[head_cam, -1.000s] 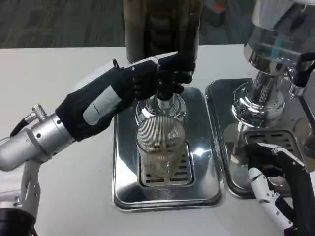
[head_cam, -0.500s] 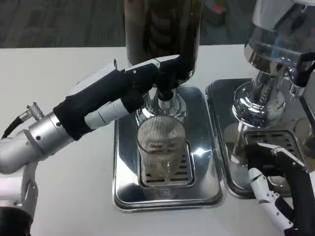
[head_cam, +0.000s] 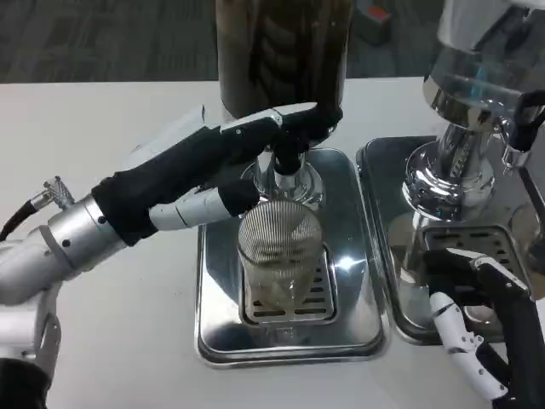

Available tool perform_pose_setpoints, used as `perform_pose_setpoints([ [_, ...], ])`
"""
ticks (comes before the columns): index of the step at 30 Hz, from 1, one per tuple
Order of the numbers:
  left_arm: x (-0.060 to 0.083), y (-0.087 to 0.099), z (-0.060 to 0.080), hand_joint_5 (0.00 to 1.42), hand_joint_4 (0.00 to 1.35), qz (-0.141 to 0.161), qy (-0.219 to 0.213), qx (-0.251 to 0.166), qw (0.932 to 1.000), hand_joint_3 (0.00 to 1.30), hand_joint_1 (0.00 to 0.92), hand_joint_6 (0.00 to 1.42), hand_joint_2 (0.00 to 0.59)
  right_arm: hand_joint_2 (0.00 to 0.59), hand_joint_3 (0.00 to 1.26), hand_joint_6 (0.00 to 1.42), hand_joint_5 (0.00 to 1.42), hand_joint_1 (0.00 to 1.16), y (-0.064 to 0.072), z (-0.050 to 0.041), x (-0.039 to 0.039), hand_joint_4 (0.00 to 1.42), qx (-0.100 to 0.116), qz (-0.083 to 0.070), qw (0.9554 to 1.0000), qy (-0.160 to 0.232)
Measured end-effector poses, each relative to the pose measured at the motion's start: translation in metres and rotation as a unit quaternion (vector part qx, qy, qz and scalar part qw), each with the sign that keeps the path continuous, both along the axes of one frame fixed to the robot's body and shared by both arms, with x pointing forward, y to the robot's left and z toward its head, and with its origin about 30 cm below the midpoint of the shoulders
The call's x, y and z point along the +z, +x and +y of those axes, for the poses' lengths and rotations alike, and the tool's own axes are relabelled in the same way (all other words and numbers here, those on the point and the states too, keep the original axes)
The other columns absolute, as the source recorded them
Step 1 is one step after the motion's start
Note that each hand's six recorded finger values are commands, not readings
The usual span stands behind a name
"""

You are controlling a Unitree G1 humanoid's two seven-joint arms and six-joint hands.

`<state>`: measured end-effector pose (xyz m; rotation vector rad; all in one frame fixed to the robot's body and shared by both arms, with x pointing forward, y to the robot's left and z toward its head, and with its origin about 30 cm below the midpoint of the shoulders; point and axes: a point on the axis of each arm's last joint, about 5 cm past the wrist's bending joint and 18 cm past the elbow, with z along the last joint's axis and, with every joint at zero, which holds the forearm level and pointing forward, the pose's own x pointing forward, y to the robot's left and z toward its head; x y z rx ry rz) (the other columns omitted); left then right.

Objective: Grasp the cup under the faucet to collect the drink, then remove the cup.

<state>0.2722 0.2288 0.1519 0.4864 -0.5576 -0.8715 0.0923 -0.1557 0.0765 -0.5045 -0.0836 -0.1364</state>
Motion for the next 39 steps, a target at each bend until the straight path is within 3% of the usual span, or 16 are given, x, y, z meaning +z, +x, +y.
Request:
perform_pose_setpoints([
  [12, 0.0029, -0.0033, -0.0014, 0.14, 0.10, -0.049, 0.025, 0.000, 0.9985, 0.17, 0.000, 0.20, 0.062, 0.415, 0.44, 0.42, 0.37, 0.30, -0.0001, -0.0001, 0.0004, 0.43, 0.003, 0.001, 1.0000, 0.000],
  [34, 0.0059, -0.0069, -0.0012, 0.14, 0.10, -0.090, 0.051, 0.002, 0.9947, 0.17, 0.000, 0.21, 0.066, 0.399, 0.38, 0.39, 0.33, 0.35, 0.0028, -0.0004, 0.0019, 0.38, 0.011, -0.002, 0.9999, -0.004],
  [36, 0.0062, -0.0072, -0.0011, 0.14, 0.10, -0.094, 0.052, 0.002, 0.9942, 0.17, 0.000, 0.21, 0.066, 0.388, 0.36, 0.38, 0.31, 0.35, 0.0039, -0.0008, 0.0027, 0.36, 0.014, -0.001, 0.9999, -0.005],
  [39, 0.0065, -0.0074, -0.0010, 0.14, 0.10, -0.096, 0.055, 0.003, 0.9938, 0.17, 0.000, 0.21, 0.066, 0.322, 0.29, 0.35, 0.27, 0.36, 0.0057, -0.0015, 0.0041, 0.30, 0.016, 0.000, 0.9998, -0.007],
])
